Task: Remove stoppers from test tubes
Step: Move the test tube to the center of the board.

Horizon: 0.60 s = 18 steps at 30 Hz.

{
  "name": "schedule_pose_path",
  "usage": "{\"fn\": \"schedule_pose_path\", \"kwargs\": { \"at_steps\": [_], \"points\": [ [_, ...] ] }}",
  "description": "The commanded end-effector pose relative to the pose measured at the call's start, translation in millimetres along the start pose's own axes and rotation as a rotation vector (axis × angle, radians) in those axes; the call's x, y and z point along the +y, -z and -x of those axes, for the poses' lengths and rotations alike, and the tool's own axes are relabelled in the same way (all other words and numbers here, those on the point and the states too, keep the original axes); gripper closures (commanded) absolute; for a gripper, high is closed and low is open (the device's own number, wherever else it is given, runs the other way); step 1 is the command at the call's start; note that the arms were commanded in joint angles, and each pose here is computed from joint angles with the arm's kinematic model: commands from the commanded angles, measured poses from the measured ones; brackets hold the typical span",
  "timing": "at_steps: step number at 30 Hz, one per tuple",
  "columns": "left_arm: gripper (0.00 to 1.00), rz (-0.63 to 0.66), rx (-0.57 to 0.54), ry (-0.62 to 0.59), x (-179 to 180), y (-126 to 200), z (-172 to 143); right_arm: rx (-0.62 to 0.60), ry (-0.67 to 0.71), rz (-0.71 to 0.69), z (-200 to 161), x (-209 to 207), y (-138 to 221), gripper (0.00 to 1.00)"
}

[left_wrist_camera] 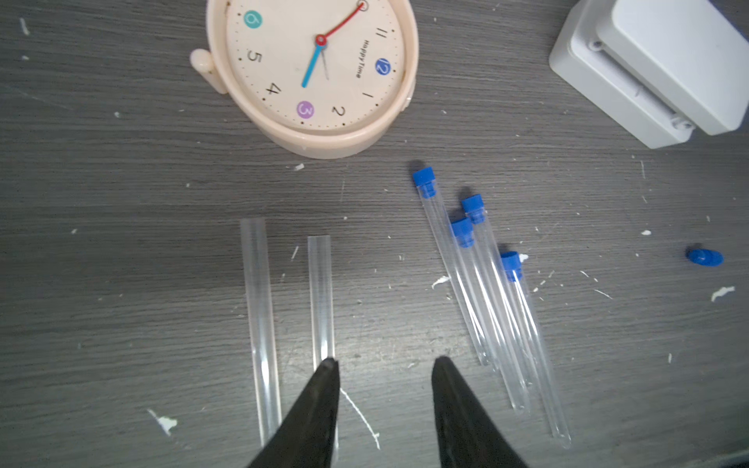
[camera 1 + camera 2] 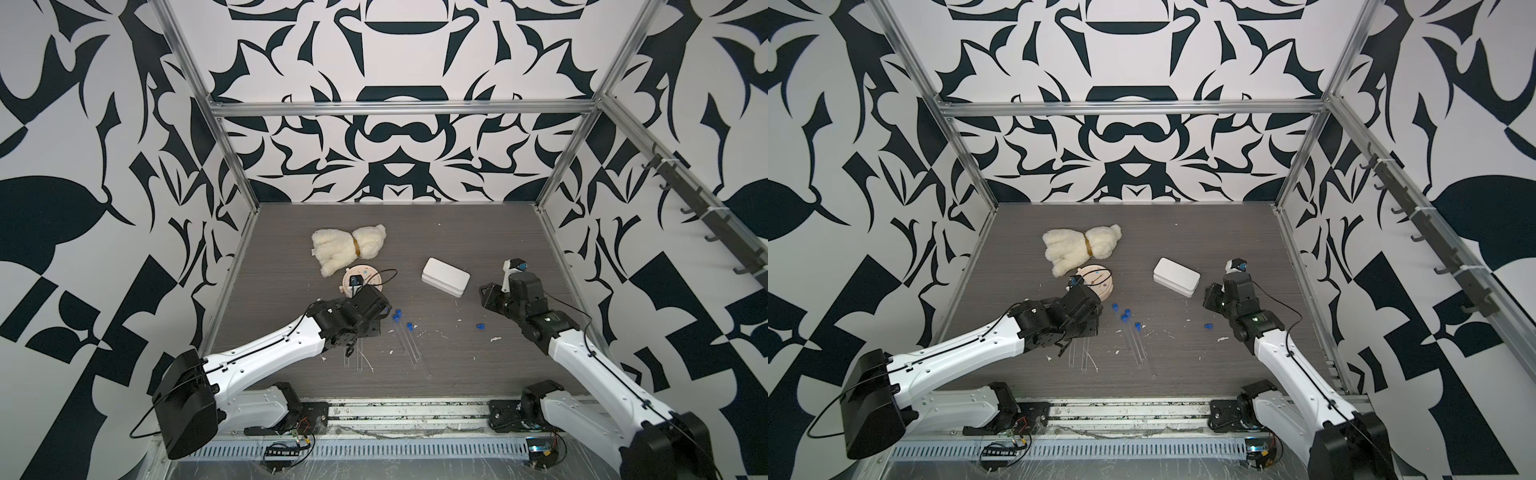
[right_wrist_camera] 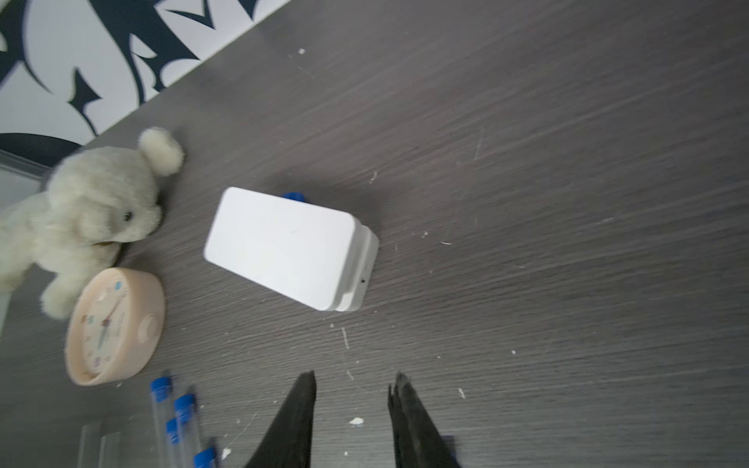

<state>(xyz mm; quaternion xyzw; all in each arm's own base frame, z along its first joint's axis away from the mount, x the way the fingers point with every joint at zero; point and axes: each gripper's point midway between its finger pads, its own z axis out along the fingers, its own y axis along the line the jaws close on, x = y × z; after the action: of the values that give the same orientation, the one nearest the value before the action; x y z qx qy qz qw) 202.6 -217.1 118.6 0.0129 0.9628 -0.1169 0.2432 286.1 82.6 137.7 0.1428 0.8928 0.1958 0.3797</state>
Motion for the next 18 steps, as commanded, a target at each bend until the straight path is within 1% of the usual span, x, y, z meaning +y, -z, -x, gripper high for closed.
{"fn": "schedule_pose_path", "kwargs": {
  "at_steps": [1, 4, 9, 14, 18],
  "points": [
    [0.58, -0.021, -0.001, 0.004, -17.1, 0.8, 2.7, 0.03, 0.03, 0.089, 1.4, 21.0, 21.9, 0.67],
    [0.58, 0.001, 0.033, 0.003, -28.2, -11.9, -5.9, 0.029, 0.033, 0.119, 0.5, 26.2, 33.4, 0.68],
    [0.58, 0.023, 0.078, -0.005, -44.3, -27.6, -19.2, 0.031, 0.031, 0.135, -2.8, 27.5, 40.1, 0.69],
    [0.6, 0.07, 0.117, 0.036, -43.4, -42.4, -27.5, 0.036, 0.028, 0.15, -6.0, 28.4, 38.4, 0.7],
    [0.63, 0.1, 0.145, 0.043, -43.4, -51.2, -32.6, 0.047, 0.027, 0.152, -8.3, 28.1, 34.1, 0.7]
  ]
}}
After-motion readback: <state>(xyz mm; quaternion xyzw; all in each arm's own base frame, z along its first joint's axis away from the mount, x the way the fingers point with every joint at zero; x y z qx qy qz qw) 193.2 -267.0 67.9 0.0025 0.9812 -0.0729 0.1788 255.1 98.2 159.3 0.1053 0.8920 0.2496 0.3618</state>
